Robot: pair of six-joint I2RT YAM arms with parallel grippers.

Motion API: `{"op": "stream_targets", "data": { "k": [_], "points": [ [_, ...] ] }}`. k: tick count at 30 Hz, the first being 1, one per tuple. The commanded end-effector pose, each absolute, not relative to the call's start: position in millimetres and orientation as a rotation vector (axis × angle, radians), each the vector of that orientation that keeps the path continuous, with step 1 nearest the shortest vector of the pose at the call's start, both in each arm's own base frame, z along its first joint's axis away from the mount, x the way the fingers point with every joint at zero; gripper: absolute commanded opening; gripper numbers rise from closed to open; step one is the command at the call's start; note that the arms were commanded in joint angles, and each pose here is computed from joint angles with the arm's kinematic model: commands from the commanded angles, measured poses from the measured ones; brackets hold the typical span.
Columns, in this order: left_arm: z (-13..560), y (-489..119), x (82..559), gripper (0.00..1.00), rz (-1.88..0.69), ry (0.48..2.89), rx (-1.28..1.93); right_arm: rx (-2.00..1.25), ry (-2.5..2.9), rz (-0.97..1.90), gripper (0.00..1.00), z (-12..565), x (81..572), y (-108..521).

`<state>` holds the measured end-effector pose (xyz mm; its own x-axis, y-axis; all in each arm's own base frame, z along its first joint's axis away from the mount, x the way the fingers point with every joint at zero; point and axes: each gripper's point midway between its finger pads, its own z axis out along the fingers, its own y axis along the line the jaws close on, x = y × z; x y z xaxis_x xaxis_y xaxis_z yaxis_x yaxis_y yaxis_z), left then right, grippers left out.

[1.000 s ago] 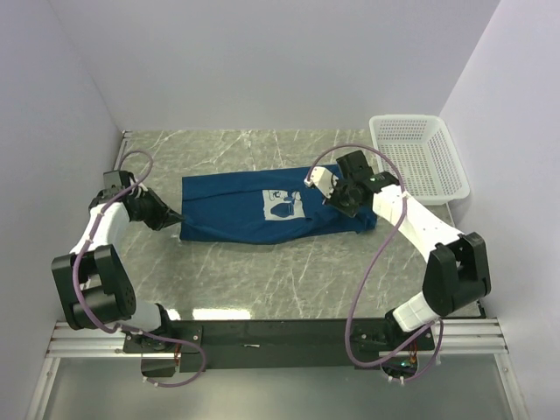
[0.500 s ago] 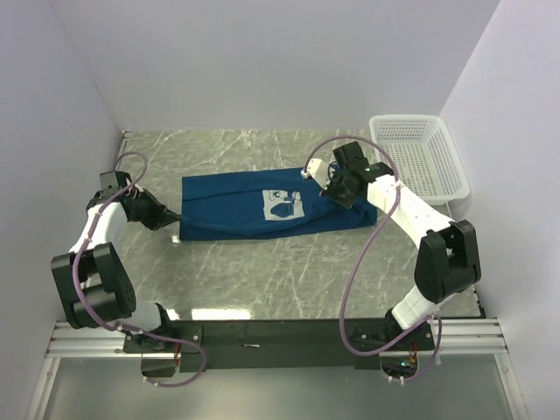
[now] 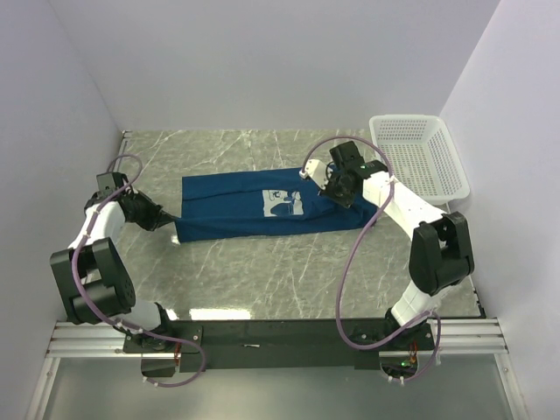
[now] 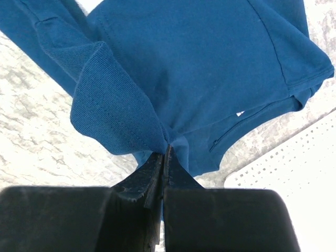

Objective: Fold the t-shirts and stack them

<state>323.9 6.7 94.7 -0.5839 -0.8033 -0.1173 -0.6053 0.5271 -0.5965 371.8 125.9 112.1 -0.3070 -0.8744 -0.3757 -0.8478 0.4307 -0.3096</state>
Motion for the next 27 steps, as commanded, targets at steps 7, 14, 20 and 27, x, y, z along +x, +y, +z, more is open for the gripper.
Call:
{"op": "stream_targets", "data": {
  "k": [7,14,20,27],
  "points": [
    [91.0,18.3,339.2,0.01,-0.686,2.371,-1.160,-1.402,2.166,-0.109,0.00,128.7,395.1,126.2],
    [77.0,15.8,349.0,0.01,-0.737,2.406,-1.141,-1.377,2.176,-0.118,0.00,128.4,400.5,124.5],
    [65.3,17.5,354.6,0.01,-0.742,2.442,-1.128,-1.358,2.190,-0.130,0.00,126.5,404.1,120.9],
    [66.7,13.2,364.7,0.01,-0.780,2.444,-1.104,-1.340,2.212,-0.132,0.00,121.4,406.7,116.8]
  ]
}}
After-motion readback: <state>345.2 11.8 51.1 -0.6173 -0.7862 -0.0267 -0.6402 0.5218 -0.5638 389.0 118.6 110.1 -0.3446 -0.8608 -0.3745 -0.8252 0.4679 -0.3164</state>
